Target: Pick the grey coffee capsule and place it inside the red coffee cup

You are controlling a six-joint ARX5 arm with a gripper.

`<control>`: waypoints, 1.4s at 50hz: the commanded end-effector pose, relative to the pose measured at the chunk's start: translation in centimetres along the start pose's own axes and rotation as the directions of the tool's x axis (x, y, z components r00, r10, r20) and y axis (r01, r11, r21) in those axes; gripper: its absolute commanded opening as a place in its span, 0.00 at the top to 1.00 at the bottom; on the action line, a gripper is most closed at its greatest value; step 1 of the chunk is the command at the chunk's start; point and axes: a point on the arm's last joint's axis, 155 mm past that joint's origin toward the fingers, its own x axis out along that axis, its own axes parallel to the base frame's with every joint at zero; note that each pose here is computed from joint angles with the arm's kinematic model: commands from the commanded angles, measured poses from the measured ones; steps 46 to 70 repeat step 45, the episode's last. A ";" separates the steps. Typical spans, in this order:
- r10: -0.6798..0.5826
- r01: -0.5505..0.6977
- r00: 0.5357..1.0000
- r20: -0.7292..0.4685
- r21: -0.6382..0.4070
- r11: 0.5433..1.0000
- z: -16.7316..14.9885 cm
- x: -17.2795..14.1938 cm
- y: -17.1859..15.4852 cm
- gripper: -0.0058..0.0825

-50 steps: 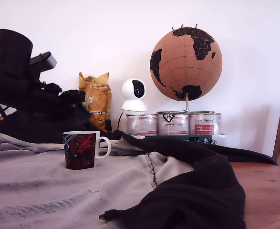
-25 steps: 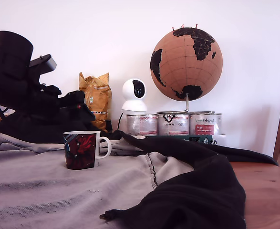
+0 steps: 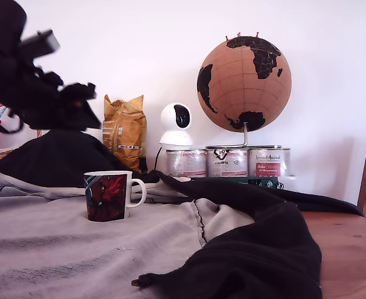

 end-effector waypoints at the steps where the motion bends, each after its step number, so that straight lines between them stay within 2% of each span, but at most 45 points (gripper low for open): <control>1: 0.036 -0.036 0.999 -0.023 -0.004 0.999 -0.3 -0.5 0.9 0.95; 15: 0.157 -0.157 0.985 -0.068 0.004 0.988 -1.0 -4.2 3.6 0.95; 31: 0.264 -0.264 0.964 -0.043 -0.003 0.964 -2.3 -8.8 5.3 0.95; 45: 0.325 -0.325 0.946 -0.020 -0.017 0.945 -2.1 -12.4 6.3 0.95; 70: 0.325 -0.325 0.946 -0.020 -0.017 0.945 -2.1 -12.4 6.3 0.95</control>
